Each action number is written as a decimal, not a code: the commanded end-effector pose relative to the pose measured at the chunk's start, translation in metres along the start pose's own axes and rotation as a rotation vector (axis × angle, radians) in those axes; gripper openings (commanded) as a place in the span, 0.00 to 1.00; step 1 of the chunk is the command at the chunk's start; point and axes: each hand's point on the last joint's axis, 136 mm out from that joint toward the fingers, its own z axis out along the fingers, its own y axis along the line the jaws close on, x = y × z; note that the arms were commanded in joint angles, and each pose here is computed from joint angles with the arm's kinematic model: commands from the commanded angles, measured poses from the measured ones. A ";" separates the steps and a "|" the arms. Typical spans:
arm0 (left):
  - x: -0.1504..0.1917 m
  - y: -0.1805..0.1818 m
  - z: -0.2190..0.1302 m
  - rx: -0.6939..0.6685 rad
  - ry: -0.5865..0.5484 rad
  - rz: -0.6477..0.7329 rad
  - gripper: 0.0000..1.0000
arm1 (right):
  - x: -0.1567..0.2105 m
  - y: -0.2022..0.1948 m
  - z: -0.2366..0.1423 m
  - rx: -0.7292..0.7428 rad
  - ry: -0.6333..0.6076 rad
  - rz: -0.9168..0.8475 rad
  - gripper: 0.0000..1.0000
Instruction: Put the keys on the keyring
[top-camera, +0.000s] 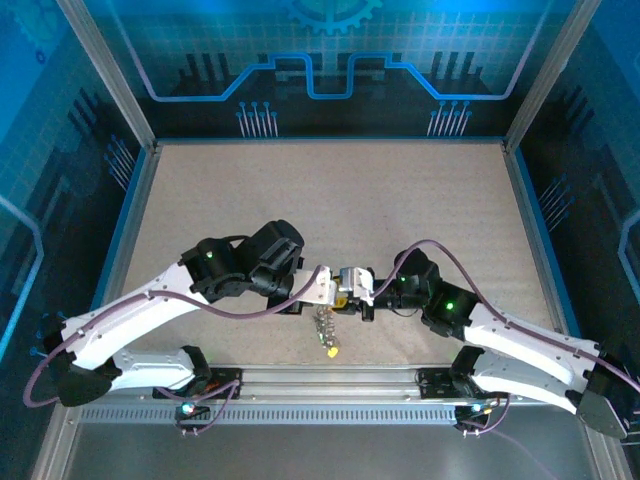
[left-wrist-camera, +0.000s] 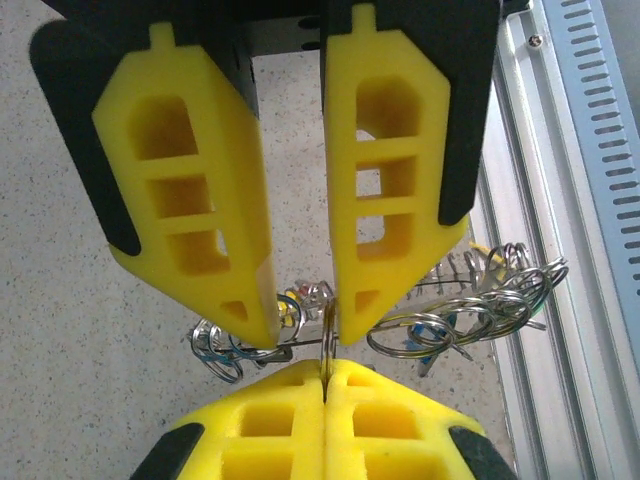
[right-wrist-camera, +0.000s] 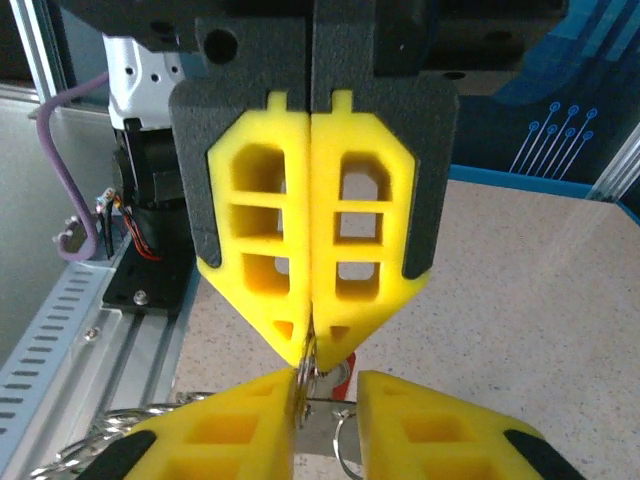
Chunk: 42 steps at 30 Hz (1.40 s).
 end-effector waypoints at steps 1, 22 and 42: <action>-0.012 0.004 -0.006 -0.010 -0.022 0.037 0.00 | -0.011 0.008 0.002 -0.037 -0.049 0.016 0.22; -0.018 0.006 -0.018 -0.073 -0.087 0.041 0.00 | 0.002 0.007 0.008 -0.033 -0.015 0.071 0.00; -0.015 0.001 -0.013 -0.130 -0.225 -0.021 0.28 | -0.049 0.001 -0.018 0.042 -0.272 0.033 0.00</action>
